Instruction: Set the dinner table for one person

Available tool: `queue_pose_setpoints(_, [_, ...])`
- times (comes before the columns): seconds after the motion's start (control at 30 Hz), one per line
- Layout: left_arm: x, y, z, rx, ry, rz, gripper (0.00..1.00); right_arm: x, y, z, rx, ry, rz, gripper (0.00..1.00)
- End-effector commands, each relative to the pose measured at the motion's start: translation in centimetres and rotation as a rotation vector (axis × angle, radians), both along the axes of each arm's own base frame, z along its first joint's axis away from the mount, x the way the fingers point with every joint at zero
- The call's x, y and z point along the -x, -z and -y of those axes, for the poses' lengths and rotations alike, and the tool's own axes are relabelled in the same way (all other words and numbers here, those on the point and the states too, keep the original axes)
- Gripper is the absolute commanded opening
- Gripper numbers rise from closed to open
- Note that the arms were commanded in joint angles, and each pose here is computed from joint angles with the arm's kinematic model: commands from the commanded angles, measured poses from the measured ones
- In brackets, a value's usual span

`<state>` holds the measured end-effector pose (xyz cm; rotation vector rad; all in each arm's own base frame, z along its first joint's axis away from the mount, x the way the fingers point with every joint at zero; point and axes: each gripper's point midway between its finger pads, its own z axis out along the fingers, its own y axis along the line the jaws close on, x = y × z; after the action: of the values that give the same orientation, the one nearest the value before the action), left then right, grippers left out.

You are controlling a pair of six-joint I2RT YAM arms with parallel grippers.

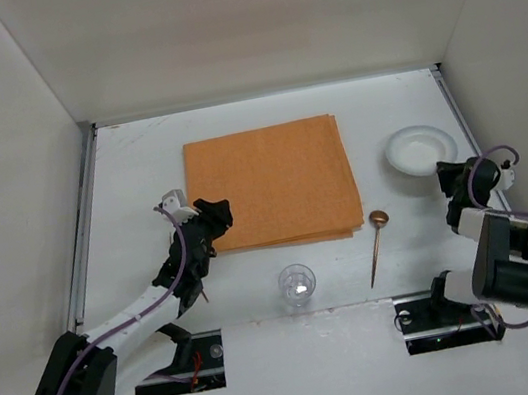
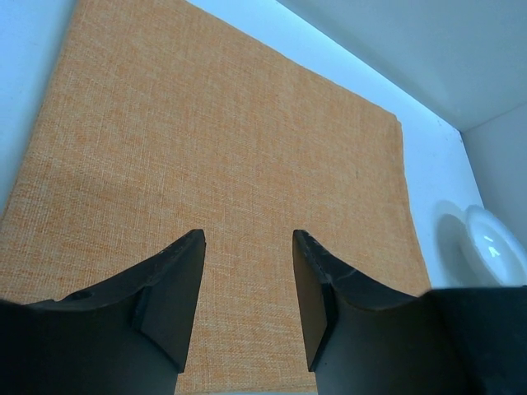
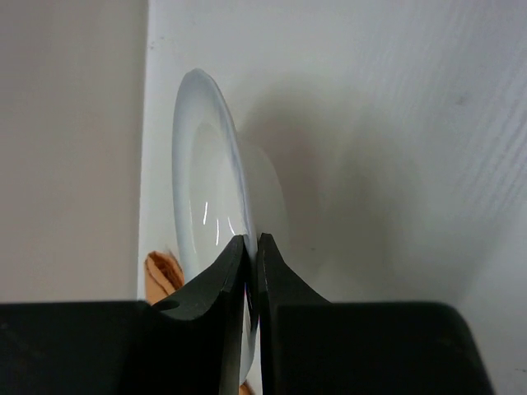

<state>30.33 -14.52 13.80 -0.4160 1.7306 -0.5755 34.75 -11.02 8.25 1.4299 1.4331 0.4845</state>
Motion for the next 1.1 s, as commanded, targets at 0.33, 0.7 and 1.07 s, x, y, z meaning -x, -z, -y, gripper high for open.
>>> queue_pose_setpoints(0.33, [-0.7, -0.8, -1.1, 0.025, -0.059, 0.048, 0.47, -4.7, -18.4, -17.4, 0.176, -0.491, 0.423, 0.01])
queue_pose_setpoints(0.7, [-0.7, -0.5, -2.5, 0.022, -0.109, 0.05, 0.48, -6.4, -16.0, -36.0, -0.003, -0.901, 0.396, 0.01])
queue_pose_setpoints(1.07, [-0.9, 0.3, -2.5, 0.014, -0.115, 0.03, 0.48, -9.1, -11.0, -40.4, -0.053, -0.949, 0.311, 0.04])
